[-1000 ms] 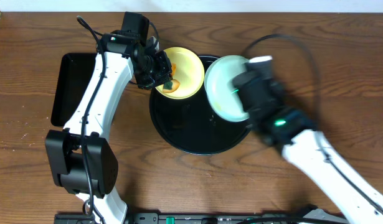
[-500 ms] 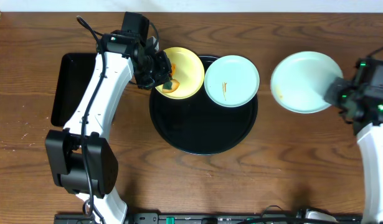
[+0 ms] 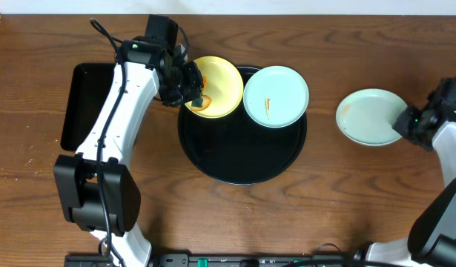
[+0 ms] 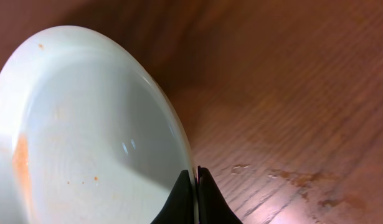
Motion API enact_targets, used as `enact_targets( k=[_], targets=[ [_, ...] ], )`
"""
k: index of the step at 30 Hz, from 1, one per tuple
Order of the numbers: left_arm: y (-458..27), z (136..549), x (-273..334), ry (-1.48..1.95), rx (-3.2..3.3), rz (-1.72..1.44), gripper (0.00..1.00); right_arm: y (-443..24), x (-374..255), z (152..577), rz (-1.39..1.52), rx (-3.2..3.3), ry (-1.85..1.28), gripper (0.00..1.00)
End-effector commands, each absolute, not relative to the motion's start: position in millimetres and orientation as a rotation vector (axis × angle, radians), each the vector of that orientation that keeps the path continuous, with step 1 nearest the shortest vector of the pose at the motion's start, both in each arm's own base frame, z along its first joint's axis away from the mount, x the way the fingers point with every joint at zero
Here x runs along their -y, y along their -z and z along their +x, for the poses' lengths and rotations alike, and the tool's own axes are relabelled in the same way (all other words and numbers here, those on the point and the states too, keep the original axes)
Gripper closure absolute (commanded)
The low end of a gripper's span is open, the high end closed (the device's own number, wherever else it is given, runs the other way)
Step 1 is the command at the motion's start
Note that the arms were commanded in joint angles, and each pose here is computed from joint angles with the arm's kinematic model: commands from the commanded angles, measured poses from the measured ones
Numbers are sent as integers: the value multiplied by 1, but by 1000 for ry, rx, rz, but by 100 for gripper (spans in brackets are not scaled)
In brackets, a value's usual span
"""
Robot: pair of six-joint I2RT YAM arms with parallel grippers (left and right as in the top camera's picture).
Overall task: Clean dirty plates on tray and stack at the side
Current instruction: 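Move the right gripper back and grip the remaining light-blue plate rim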
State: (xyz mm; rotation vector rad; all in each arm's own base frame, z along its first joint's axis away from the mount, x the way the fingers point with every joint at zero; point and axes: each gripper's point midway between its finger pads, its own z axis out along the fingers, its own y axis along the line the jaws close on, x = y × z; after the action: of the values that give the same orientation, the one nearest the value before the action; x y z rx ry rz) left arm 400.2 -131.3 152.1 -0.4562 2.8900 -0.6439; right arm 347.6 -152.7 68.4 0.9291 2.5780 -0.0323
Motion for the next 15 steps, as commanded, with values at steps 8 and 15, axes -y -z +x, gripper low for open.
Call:
enact_targets(
  k=[8, 15],
  targets=[
    [-153, 401, 130, 624, -2890, -443, 93, -26, 145, 348, 879, -2688, -112, 66],
    [-153, 401, 130, 624, -2890, -442, 92, -61, 119, 374, 705, -2634, -361, 20]
  ],
)
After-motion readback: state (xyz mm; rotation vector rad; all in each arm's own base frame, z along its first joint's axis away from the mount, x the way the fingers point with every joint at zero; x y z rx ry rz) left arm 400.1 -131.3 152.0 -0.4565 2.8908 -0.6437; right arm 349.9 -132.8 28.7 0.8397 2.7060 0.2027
